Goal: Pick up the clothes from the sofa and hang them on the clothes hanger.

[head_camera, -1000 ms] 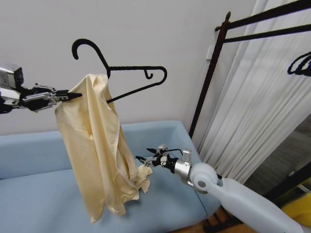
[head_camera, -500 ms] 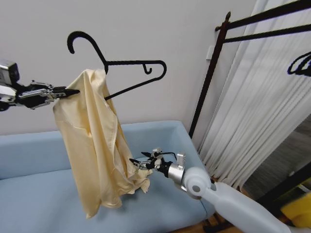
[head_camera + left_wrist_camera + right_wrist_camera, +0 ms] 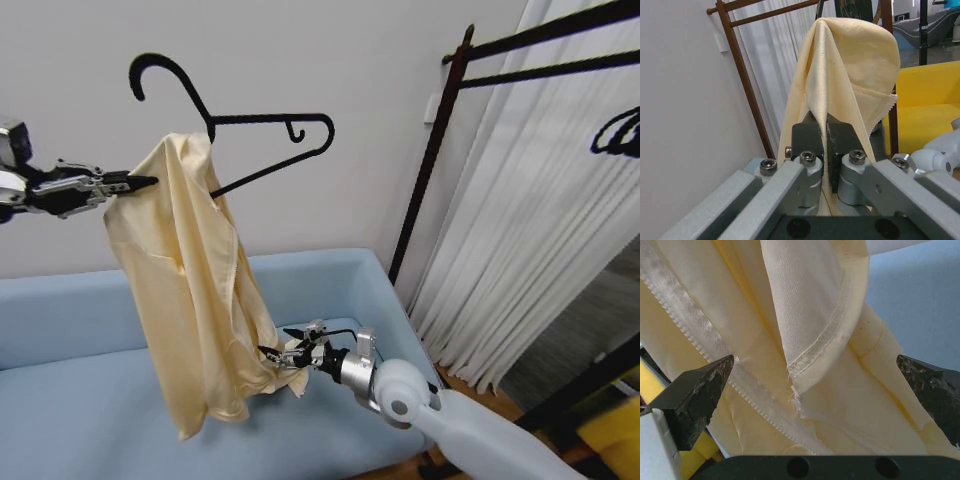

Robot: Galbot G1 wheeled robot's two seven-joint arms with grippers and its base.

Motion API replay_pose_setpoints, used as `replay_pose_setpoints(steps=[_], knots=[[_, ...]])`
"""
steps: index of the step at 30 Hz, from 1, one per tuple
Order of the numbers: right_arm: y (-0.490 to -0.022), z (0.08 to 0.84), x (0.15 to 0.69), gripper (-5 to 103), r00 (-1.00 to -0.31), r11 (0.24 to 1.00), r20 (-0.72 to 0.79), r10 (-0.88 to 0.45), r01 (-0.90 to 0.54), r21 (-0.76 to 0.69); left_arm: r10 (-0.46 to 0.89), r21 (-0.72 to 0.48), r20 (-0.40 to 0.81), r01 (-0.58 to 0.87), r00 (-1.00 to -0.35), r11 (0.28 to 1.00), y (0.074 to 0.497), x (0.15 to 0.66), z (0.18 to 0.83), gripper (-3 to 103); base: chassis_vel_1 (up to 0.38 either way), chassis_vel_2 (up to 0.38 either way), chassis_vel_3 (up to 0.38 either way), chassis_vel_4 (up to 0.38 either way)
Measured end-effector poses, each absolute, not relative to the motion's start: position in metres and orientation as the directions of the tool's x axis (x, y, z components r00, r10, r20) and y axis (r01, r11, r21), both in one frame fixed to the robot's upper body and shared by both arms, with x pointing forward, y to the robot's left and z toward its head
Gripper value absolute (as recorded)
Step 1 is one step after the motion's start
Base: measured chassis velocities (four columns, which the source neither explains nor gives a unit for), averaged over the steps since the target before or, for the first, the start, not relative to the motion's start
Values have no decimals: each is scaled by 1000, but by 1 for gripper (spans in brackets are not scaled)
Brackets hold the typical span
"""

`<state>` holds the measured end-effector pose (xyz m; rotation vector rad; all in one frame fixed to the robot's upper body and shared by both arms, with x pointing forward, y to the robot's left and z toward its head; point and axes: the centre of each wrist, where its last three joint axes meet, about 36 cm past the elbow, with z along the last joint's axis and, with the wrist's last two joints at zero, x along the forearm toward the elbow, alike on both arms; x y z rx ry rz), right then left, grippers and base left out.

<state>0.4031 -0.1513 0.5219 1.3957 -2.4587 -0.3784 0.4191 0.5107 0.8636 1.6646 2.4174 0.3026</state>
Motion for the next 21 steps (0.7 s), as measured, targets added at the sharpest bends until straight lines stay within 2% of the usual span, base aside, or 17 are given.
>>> replay_pose_setpoints(steps=[1, 4, 8, 10, 14, 17, 18, 20, 21], knots=[[-150, 521, 404, 102, -489, 495, 116, -865, -789, 363, 935, 274, -43, 896, -351, 349, 511, 419, 864, 2, 0, 0, 0, 0], [-148, 519, 404, 100, -488, 493, 114, -866, -790, 364, 936, 274, -44, 896, -350, 348, 511, 419, 865, 2, 0, 0, 0, 0], [-145, 519, 409, 82, -490, 490, 100, -866, -794, 360, 937, 272, -47, 898, -345, 345, 510, 419, 864, 2, 0, 0, 0, 0], [-145, 519, 409, 82, -491, 491, 98, -866, -794, 359, 938, 272, -47, 899, -344, 344, 509, 419, 864, 2, 0, 0, 0, 0], [-146, 519, 412, 60, -497, 496, 94, -863, -794, 351, 937, 273, -52, 898, -345, 346, 509, 418, 865, 2, 0, 0, 0, 0], [-146, 518, 412, 60, -499, 499, 95, -861, -794, 348, 936, 274, -54, 897, -347, 348, 510, 418, 865, 2, 0, 0, 0, 0], [-147, 517, 413, 49, -503, 503, 95, -859, -793, 345, 934, 275, -61, 893, -353, 356, 510, 417, 867, 2, 0, 0, 0, 0], [-148, 518, 414, 37, -506, 505, 95, -857, -792, 342, 933, 274, -70, 892, -353, 358, 509, 417, 868, 2, 0, 0, 0, 0], [-148, 518, 414, 37, -506, 505, 95, -857, -792, 342, 933, 274, -70, 892, -353, 358, 509, 417, 868, 2, 0, 0, 0, 0]])
